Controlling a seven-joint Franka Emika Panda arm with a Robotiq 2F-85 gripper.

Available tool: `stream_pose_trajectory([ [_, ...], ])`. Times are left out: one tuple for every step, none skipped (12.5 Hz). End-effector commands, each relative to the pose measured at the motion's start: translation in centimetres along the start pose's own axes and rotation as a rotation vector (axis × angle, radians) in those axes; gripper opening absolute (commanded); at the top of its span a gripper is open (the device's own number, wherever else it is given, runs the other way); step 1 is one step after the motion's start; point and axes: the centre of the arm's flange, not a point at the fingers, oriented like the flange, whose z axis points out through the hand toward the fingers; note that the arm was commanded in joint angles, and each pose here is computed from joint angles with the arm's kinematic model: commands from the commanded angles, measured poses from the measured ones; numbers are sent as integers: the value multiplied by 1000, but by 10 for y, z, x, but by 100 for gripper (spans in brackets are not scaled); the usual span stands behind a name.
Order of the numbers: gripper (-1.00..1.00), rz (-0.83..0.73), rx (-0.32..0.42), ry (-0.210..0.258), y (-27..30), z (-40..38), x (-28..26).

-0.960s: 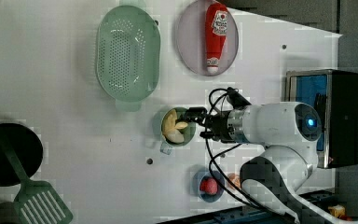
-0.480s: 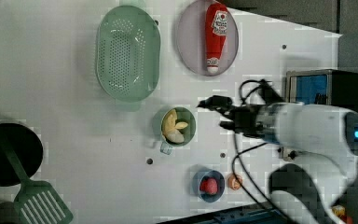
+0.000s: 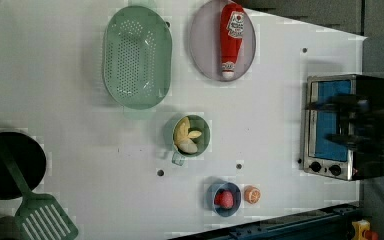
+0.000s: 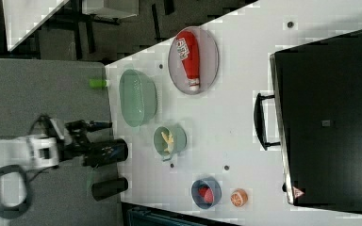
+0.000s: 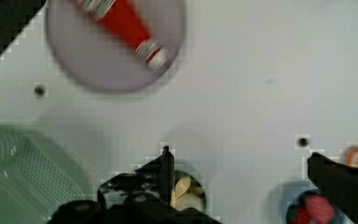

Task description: Pick Banana and place it in mug.

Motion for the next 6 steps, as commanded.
stream_pose_trajectory([
  [100,72,-8,-24,33,-32,51],
  [100,62,-27,-47,45,-43,62],
  [100,69,-46,-69,57,-50,71],
  [100,86,-39,-69,65,-58,81],
  [100,101,-31,-59,73,-65,91],
  [100,92,-44,-55,82,-66,98],
])
